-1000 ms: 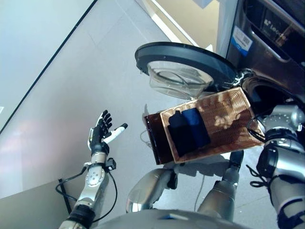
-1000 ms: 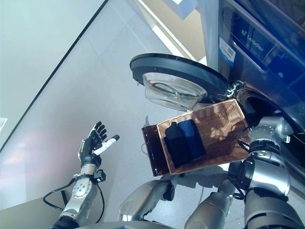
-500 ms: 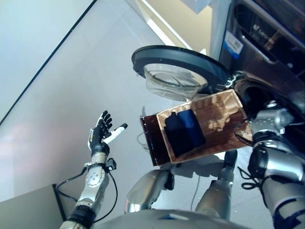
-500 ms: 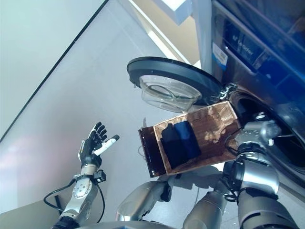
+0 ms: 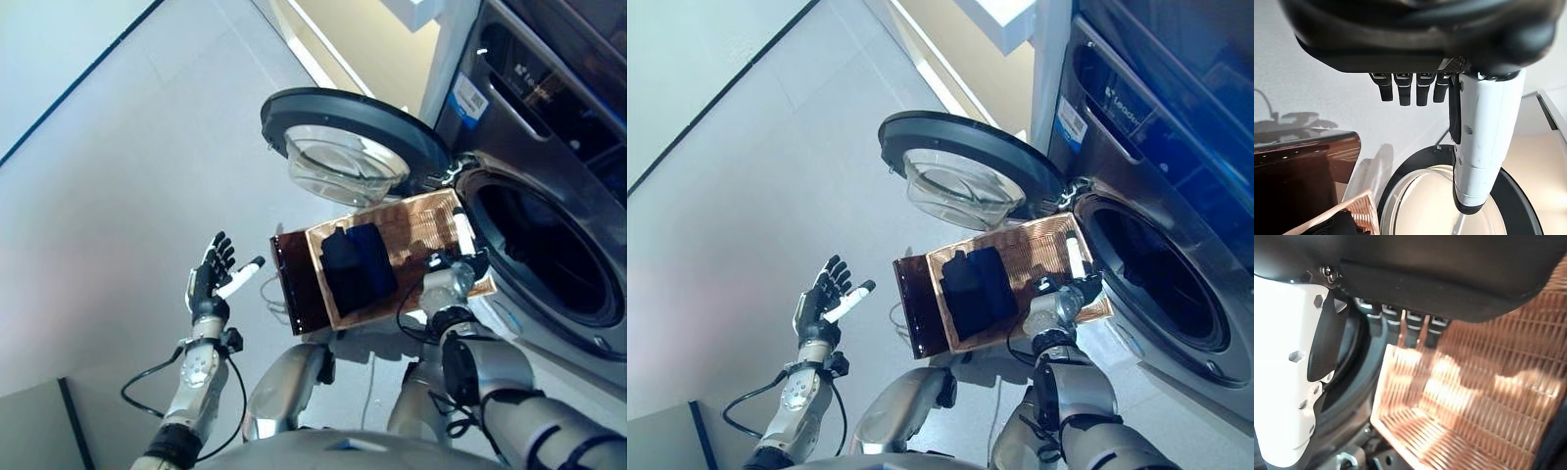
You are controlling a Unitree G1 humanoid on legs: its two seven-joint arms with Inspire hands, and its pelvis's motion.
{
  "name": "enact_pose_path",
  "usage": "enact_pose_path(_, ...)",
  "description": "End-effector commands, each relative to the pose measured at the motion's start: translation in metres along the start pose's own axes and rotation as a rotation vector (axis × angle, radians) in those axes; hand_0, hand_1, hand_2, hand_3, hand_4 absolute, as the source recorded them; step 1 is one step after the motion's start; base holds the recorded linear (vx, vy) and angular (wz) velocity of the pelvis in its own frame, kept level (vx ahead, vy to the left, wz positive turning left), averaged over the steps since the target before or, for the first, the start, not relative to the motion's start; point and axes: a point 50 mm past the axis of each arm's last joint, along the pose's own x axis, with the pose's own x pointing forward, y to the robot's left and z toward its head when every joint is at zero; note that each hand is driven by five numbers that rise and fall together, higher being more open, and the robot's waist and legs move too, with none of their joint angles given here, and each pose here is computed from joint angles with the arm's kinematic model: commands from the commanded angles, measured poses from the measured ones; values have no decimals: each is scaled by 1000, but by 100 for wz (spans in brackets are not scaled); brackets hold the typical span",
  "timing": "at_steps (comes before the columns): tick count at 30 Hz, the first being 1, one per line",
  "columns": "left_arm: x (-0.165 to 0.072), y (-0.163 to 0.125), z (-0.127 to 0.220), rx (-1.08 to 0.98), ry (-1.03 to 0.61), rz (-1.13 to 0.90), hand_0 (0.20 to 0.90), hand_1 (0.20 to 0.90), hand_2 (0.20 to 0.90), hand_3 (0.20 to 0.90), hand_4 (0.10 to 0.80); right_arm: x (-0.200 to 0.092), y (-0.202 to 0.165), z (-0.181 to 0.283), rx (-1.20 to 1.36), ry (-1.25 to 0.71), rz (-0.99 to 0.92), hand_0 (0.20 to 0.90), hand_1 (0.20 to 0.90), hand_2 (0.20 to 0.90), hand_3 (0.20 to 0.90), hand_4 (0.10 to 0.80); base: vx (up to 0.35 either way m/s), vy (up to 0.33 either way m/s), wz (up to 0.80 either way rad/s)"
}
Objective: Pick up the clothes and place them into the washing machine
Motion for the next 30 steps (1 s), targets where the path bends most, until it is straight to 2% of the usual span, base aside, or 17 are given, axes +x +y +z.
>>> enact_pose_path(1, 6, 21, 25, -13, -142, 68, 900, 900, 900, 900, 800, 4, 19, 29, -98, -135, 115, 900, 900, 900, 900, 800, -10, -13, 5)
enact_pose_path(2, 6, 22, 26, -9, -143, 72, 900, 900, 900, 900, 800, 3, 20, 27, -127, -134, 126, 900, 900, 900, 900, 800, 0, 0, 0)
enact_pose_path(4, 7, 29, 29, 13, -155, 89, 900, 900, 900, 900, 800, 4, 24, 27, -338, -163, 164, 900, 900, 900, 900, 800, 0, 0, 0)
enact_pose_path(5, 7, 29, 29, 12, -155, 90, 900, 900, 900, 900, 800, 3, 25, 27, -339, -163, 164, 900, 900, 900, 900, 800, -16, -25, 4)
enact_pose_path(6, 7, 34, 33, 35, -171, 103, 900, 900, 900, 900, 800, 4, 32, 29, -551, -201, 202, 900, 900, 900, 900, 800, -20, -33, 8)
enact_pose_path(9, 11, 37, 42, 58, -202, 105, 900, 900, 900, 900, 800, 6, 41, 32, -719, -200, 238, 900, 900, 900, 900, 800, -16, -31, 5)
enact_pose_path(19, 19, 40, 68, 66, -310, 140, 900, 900, 900, 900, 800, -2, 46, 6, -848, -144, 298, 900, 900, 900, 900, 800, 10, -27, 10)
enact_pose_path(30, 27, 34, 96, 67, -431, 160, 900, 900, 900, 900, 800, -31, 50, -47, -847, -31, 414, 900, 900, 900, 900, 800, 23, -29, 14)
